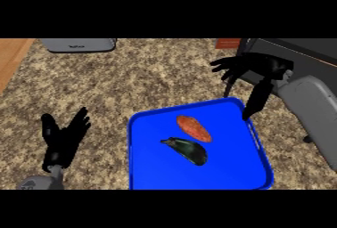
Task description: Pick the sweet potato from the tray and place it in the tiered shelf
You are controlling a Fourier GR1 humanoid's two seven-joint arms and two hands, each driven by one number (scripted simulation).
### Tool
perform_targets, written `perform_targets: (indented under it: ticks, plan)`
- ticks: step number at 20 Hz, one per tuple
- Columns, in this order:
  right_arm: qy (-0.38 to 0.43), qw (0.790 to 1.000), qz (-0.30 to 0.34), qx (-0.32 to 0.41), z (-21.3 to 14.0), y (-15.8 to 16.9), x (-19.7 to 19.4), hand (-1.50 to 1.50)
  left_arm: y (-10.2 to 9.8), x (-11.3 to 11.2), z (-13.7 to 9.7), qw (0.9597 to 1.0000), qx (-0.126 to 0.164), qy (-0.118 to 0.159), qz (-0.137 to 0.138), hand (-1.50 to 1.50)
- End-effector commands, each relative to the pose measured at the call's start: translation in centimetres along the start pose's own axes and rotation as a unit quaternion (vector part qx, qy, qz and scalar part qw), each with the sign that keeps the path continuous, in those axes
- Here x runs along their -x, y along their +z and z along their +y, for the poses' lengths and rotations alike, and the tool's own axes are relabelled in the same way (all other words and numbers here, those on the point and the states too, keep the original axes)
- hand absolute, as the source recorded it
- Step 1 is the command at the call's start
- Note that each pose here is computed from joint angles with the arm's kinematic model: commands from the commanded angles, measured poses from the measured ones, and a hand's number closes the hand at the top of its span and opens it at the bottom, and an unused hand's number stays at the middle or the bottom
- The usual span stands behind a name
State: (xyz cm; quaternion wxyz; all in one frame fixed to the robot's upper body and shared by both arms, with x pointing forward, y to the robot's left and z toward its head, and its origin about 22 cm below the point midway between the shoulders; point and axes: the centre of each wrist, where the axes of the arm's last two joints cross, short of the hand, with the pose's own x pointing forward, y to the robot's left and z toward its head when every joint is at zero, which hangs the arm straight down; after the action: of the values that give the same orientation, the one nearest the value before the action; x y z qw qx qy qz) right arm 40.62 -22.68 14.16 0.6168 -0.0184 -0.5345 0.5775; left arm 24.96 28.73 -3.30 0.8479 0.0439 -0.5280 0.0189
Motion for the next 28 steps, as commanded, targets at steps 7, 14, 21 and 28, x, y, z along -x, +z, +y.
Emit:
perform_targets:
  ticks: [7,14,21,28]
  plan:
    - [0.065,0.996,0.004,-0.055,7.3,-5.4,-5.2,-1.5,0.2,-0.2,-0.1,1.0,-0.001,0.0,0.001,0.0]
    - [0.082,0.995,0.049,-0.034,10.3,-3.3,-4.8,-1.5,-0.5,-0.8,0.6,1.0,-0.007,-0.002,-0.001,0.0]
    - [0.11,0.992,0.056,-0.02,10.6,-4.0,-5.6,-1.5,0.1,-1.8,-0.3,1.0,-0.001,0.009,-0.002,0.0]
    - [0.118,0.99,0.07,-0.021,13.9,-4.6,-2.0,-1.5,0.6,-1.3,2.3,0.9999,0.0,0.01,-0.005,0.0]
